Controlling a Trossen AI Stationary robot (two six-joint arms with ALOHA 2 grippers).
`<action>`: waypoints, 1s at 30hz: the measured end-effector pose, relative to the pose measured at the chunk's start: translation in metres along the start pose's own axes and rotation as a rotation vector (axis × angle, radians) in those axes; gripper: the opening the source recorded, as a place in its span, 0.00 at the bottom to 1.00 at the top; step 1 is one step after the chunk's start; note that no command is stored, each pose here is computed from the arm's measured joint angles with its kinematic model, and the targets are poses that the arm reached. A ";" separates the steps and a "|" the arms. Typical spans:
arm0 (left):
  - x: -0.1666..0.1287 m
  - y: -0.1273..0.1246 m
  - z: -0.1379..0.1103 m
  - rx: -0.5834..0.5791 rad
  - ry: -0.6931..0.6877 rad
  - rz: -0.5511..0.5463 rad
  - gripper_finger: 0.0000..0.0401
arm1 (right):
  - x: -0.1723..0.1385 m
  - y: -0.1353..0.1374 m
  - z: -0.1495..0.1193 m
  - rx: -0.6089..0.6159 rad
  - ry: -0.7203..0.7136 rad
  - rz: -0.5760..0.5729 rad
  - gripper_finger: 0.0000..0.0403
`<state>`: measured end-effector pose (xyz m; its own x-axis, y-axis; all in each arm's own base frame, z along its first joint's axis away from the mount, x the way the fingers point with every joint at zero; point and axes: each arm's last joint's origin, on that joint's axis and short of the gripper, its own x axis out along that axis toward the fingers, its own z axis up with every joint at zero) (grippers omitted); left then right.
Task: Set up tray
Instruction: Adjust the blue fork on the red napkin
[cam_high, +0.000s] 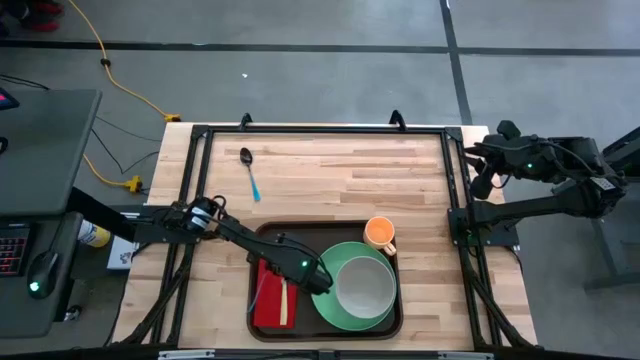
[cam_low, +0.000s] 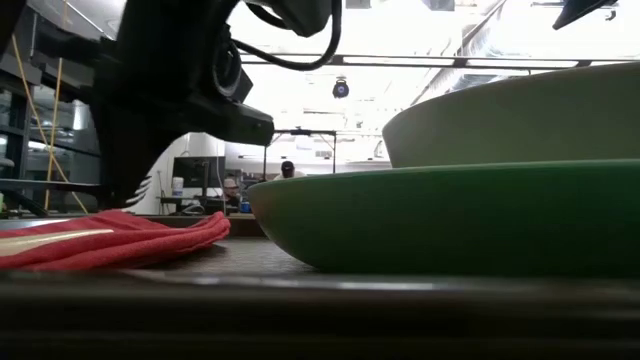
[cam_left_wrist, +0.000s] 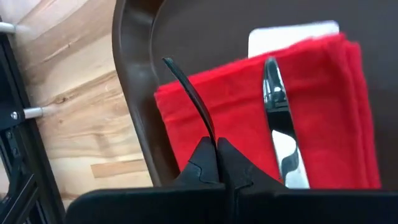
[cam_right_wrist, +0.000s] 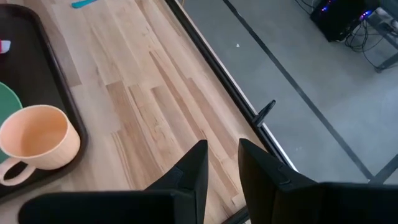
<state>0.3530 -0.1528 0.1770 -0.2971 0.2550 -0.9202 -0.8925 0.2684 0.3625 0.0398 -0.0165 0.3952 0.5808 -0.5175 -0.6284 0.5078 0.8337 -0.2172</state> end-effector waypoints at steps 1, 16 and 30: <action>0.000 0.000 0.002 -0.004 0.001 0.000 0.03 | 0.000 0.000 0.000 -0.001 0.001 0.001 0.17; 0.010 -0.011 -0.002 -0.007 0.050 -0.013 0.03 | 0.000 0.000 0.000 -0.042 0.003 0.015 0.17; 0.020 -0.024 -0.006 0.006 0.080 -0.055 0.27 | 0.000 0.000 -0.001 -0.062 0.003 0.026 0.17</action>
<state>0.3666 -0.1595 0.1495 -0.2744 0.1651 -0.9473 -0.9060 0.2856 0.3122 0.0393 -0.0158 0.3949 0.5916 -0.4948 -0.6365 0.4516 0.8574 -0.2467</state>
